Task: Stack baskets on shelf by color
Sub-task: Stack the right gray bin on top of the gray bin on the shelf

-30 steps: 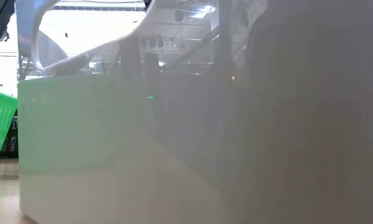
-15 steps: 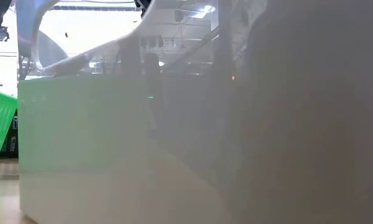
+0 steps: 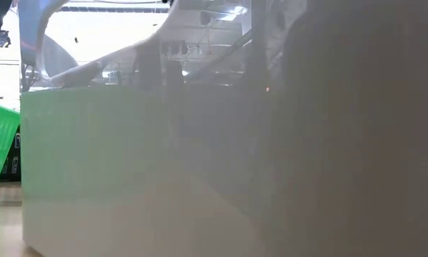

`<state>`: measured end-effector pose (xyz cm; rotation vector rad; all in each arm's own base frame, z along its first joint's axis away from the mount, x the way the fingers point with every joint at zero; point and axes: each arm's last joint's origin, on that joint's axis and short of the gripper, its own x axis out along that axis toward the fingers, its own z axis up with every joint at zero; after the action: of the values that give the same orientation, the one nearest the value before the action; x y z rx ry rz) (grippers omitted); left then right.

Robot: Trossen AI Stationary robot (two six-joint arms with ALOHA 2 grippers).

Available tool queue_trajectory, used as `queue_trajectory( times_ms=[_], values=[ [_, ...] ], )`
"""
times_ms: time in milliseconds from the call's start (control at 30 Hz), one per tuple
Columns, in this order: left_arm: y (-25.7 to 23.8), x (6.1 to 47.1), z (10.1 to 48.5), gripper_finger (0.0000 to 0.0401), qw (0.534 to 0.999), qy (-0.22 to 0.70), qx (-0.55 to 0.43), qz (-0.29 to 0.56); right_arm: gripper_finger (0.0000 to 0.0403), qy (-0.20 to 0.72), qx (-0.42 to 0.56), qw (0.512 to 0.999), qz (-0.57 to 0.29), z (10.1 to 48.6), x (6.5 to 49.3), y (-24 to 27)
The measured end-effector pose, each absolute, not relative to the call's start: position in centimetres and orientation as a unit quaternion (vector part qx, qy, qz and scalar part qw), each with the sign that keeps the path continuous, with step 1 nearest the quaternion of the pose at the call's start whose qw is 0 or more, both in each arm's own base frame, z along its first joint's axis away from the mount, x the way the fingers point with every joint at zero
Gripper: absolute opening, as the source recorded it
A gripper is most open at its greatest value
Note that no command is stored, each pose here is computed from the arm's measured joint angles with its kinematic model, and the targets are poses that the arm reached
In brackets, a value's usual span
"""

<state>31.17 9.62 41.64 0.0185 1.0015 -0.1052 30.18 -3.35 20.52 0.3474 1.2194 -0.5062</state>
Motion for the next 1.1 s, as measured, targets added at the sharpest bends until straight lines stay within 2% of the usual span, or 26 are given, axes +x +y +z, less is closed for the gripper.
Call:
queue_trajectory(
  times_ms=[133, 300, 433, 533, 800, 1100],
  values=[
    [8.2, 31.7, 41.6, 0.0165, 0.874, 0.475, 0.055, -0.087, 0.0055, 0.554, 0.140, 0.792, -0.217, 20.7, 31.7, -3.8],
    [7.1, 32.1, 41.3, 0.0165, 0.867, 0.482, 0.078, -0.104, 0.0141, 0.524, 0.149, 0.807, -0.229, 22.8, 32.5, -5.4],
    [6.5, 32.1, 40.5, 0.0165, 0.855, 0.499, 0.067, -0.124, 0.0213, 0.491, 0.159, 0.823, -0.238, 26.3, 31.5, -6.2],
    [5.9, 32.5, 39.2, 0.0165, 0.846, 0.508, 0.052, -0.155, 0.0249, 0.460, 0.173, 0.837, -0.240, 29.6, 29.5, -5.7],
    [3.5, 34.2, 34.2, 0.0165, 0.825, 0.519, 0.067, -0.214, 0.0264, 0.371, 0.247, 0.869, -0.213, 35.5, 23.8, -1.4],
    [-0.8, 36.2, 29.8, 0.0165, 0.834, 0.478, 0.129, -0.245, 0.0264, 0.334, 0.266, 0.885, -0.188, 37.0, 21.8, 3.3]
  ],
)
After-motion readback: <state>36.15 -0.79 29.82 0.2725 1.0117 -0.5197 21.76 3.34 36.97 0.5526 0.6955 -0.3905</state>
